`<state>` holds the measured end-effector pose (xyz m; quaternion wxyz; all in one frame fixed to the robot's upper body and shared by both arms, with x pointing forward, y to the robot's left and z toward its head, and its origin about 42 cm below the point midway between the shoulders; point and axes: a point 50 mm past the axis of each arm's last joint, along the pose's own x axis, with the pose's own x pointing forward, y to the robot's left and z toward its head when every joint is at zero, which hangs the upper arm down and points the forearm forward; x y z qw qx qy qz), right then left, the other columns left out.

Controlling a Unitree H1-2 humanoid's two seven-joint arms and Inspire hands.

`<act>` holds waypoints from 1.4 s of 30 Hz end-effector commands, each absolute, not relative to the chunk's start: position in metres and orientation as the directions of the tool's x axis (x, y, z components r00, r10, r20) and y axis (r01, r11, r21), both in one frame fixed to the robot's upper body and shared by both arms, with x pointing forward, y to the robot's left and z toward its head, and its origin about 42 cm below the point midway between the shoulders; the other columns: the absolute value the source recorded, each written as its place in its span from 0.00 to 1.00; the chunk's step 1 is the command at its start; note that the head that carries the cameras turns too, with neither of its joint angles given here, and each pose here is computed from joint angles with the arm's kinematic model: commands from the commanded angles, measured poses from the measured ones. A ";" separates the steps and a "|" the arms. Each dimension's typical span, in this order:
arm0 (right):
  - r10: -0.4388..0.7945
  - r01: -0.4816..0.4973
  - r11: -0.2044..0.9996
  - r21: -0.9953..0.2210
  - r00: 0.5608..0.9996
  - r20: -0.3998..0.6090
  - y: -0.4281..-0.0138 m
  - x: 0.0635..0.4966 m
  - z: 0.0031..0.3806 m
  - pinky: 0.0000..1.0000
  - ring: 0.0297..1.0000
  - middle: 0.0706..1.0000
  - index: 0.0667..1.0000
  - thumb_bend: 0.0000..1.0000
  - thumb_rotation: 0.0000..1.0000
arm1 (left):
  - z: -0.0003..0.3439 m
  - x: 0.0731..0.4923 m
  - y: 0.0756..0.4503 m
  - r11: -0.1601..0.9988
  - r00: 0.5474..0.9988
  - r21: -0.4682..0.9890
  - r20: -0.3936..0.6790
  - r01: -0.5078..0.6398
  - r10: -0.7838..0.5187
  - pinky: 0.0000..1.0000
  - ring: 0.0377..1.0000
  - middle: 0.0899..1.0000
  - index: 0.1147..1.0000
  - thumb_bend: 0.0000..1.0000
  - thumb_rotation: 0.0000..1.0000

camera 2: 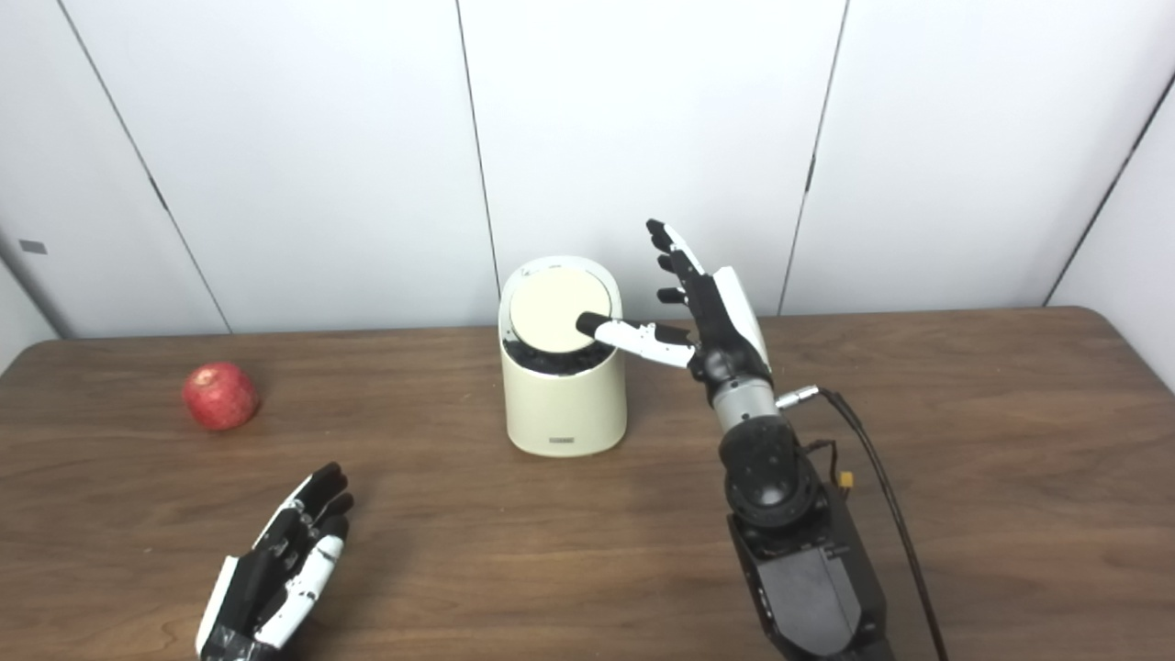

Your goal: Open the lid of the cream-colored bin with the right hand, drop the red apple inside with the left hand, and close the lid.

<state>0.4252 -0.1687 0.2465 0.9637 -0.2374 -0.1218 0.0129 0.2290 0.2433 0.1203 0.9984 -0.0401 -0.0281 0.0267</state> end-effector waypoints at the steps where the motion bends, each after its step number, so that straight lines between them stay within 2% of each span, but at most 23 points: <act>1: 0.114 0.069 0.878 -0.474 0.931 0.346 -0.158 0.437 0.280 0.77 0.90 0.92 0.94 0.86 0.41 | 0.123 0.229 0.241 0.996 0.995 -0.083 0.088 -0.040 0.048 0.95 0.91 0.91 0.90 0.28 0.30; 5: 0.144 0.057 0.853 -0.518 0.930 0.339 -0.149 0.450 0.280 0.77 0.90 0.91 0.92 0.85 0.36 | 0.122 0.229 0.241 0.996 0.995 -0.077 0.088 -0.044 0.050 0.94 0.91 0.91 0.90 0.30 0.31; 9: 0.167 0.042 0.831 -0.555 0.933 0.320 -0.141 0.459 0.278 0.71 0.87 0.90 0.92 0.85 0.35 | 0.122 0.229 0.241 0.996 0.995 -0.085 0.084 -0.041 0.048 0.94 0.91 0.91 0.89 0.31 0.32; 11: 0.172 0.039 0.824 -0.565 0.933 0.316 -0.137 0.462 0.277 0.68 0.84 0.90 0.92 0.86 0.35 | 0.121 0.229 0.240 0.995 0.995 -0.090 0.084 -0.040 0.048 0.94 0.91 0.91 0.89 0.31 0.31; 16: 0.172 0.050 0.807 -0.588 0.933 0.315 -0.129 0.466 0.273 0.67 0.84 0.91 0.92 0.87 0.33 | 0.120 0.229 0.238 0.995 0.995 -0.096 0.082 -0.041 0.049 0.95 0.92 0.91 0.89 0.29 0.28; 21: 0.205 0.086 0.742 -0.665 0.915 0.347 -0.127 0.469 0.270 0.82 0.90 0.93 0.93 0.84 0.33 | 0.120 0.230 0.238 0.994 0.995 -0.099 0.082 -0.041 0.049 0.96 0.92 0.91 0.89 0.28 0.28; 25: 0.220 0.114 0.695 -0.710 0.906 0.361 -0.126 0.472 0.269 0.89 0.92 0.93 0.93 0.84 0.33 | 0.120 0.229 0.238 0.994 0.996 -0.098 0.075 -0.043 0.050 0.95 0.91 0.90 0.89 0.28 0.26; 30: 0.235 0.127 0.665 -0.736 0.900 0.368 -0.127 0.474 0.270 0.91 0.94 0.94 0.94 0.83 0.33 | 0.120 0.228 0.238 0.996 0.996 -0.087 0.078 -0.036 0.043 0.95 0.91 0.90 0.88 0.31 0.30; 42: 0.248 0.173 0.607 -0.776 0.886 0.391 -0.138 0.476 0.274 0.87 0.91 0.92 0.92 0.84 0.29 | 0.120 0.227 0.238 0.996 0.996 -0.083 0.086 -0.022 0.029 0.94 0.91 0.90 0.88 0.30 0.29</act>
